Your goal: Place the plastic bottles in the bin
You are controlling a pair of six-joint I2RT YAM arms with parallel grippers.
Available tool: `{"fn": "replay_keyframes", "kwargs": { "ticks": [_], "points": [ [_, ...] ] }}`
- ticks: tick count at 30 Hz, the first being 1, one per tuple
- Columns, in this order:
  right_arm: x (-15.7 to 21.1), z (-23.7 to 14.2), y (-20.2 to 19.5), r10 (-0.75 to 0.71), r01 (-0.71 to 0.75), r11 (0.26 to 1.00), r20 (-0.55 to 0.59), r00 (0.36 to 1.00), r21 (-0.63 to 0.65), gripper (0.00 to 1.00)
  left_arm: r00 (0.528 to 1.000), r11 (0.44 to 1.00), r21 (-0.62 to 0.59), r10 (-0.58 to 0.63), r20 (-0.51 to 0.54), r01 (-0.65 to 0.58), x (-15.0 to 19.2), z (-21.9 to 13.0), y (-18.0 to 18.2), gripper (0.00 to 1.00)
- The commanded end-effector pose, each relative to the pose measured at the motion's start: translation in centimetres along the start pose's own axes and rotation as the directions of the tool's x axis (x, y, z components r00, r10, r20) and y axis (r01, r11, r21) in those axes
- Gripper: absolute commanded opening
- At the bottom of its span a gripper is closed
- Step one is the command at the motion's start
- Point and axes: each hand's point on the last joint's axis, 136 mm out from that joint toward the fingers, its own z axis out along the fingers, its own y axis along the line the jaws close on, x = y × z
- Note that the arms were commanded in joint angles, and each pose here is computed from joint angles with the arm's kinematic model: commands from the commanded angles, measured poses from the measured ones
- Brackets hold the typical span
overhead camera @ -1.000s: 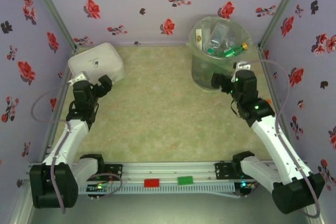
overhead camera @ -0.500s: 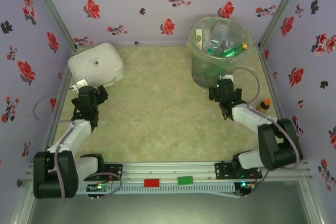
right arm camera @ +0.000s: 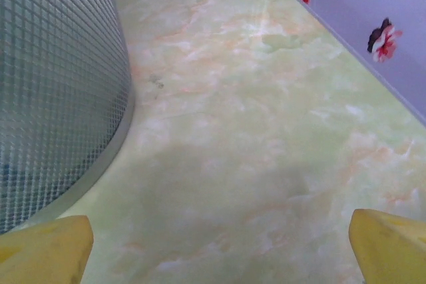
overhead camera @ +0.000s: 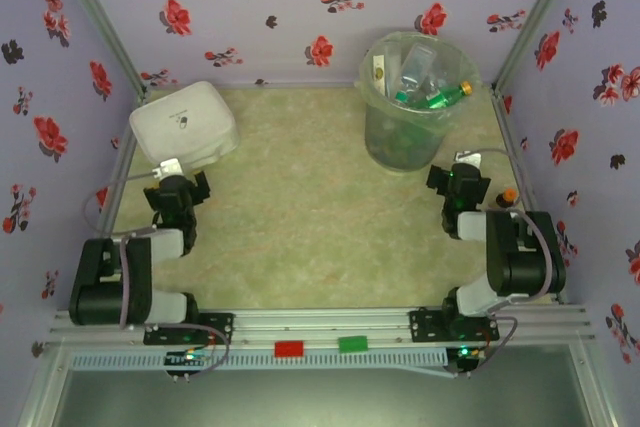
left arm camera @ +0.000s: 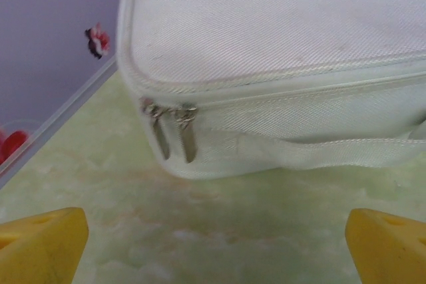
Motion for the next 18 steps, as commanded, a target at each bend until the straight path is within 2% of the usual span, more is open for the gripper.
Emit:
{"fn": "replay_keyframes", "kwargs": {
  "ticks": [1, 2, 3, 5, 13, 18],
  "points": [
    [-1.9, -0.4, 1.6, 0.078, -0.064, 0.992, 0.124, 0.989, -0.112, 0.99, 0.99, 0.995, 0.085, 0.045, 0.132, -0.057, -1.7, 0.8, -2.2, 1.0],
    [-1.7, -0.5, 1.6, 0.077, -0.065, 0.992, 0.114, 0.991, -0.11, 0.99, 0.984, 0.992, 0.086, 0.082, 0.16, -0.096, -1.6, 1.0, -2.7, 1.0],
    [-1.7, -0.4, 1.5, 0.076, -0.064, 0.992, 0.108, 0.991, -0.109, 0.99, 0.988, 0.989, 0.103, 0.096, 0.124, -0.109, -1.1, 0.9, -3.1, 1.0],
    [-1.8, -0.3, 1.5, 0.076, -0.064, 0.992, 0.114, 0.991, -0.107, 0.99, 0.984, 0.981, 0.139, 0.117, 0.135, -0.136, -1.4, 0.9, -3.9, 1.0],
    [-1.8, -0.3, 1.6, 0.048, -0.039, 0.996, 0.107, 0.993, -0.083, 1.0, 0.99, 0.986, 0.117, 0.106, 0.093, -0.117, -1.3, 1.7, -3.5, 1.0],
    [-1.6, -0.1, 2.9, 0.022, -0.009, 0.989, 0.085, 0.996, -0.15, 1.0, 0.991, 0.987, 0.114, 0.105, 0.088, -0.115, -1.2, 1.7, -3.4, 1.0]
  ]
}}
